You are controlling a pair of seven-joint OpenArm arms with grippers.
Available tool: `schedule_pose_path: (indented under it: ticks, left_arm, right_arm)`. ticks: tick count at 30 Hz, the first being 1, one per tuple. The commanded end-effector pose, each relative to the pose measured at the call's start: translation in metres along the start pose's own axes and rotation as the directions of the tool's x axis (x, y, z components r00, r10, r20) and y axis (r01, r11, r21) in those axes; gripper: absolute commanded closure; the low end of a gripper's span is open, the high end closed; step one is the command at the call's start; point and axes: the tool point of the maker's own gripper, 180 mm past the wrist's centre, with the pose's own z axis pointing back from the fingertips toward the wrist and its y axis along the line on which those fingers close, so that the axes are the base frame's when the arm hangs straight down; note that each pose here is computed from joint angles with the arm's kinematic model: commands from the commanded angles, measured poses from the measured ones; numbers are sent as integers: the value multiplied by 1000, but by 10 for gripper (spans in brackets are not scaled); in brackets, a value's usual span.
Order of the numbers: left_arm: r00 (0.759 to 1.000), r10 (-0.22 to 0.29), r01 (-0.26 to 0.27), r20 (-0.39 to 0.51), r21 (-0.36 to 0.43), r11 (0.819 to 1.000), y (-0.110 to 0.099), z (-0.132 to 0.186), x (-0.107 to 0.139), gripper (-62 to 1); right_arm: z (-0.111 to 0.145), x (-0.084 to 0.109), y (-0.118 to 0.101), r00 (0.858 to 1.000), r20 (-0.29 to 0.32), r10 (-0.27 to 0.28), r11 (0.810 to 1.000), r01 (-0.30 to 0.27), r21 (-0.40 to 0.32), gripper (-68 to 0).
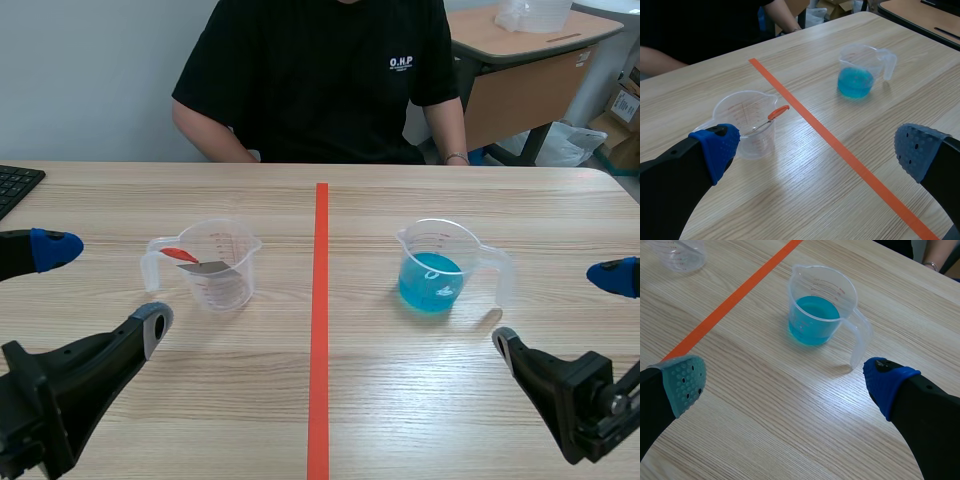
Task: Do the redox reaction experiment.
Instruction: 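Lift the metal plate out of the left beaker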
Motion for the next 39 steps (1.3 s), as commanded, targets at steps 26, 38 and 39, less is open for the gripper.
schedule_pose_path:
  ticks: [26,38,39]
  left_arm:
    - [1000,-2,3,-23,44,999,6,9,-5,-623]
    - [955,90,-7,-281,283,959,37,85,-81,-623]
    - [947,111,-12,-300,315,949,41,93,-91,-623]
  right_arm:
    - [0,7,1,1000,24,-2,1000,2,1,-657]
    - [0,7,1,1000,21,7,1000,-7,1,-657]
    - [0,7,1,1000,21,9,1000,-9,1,-657]
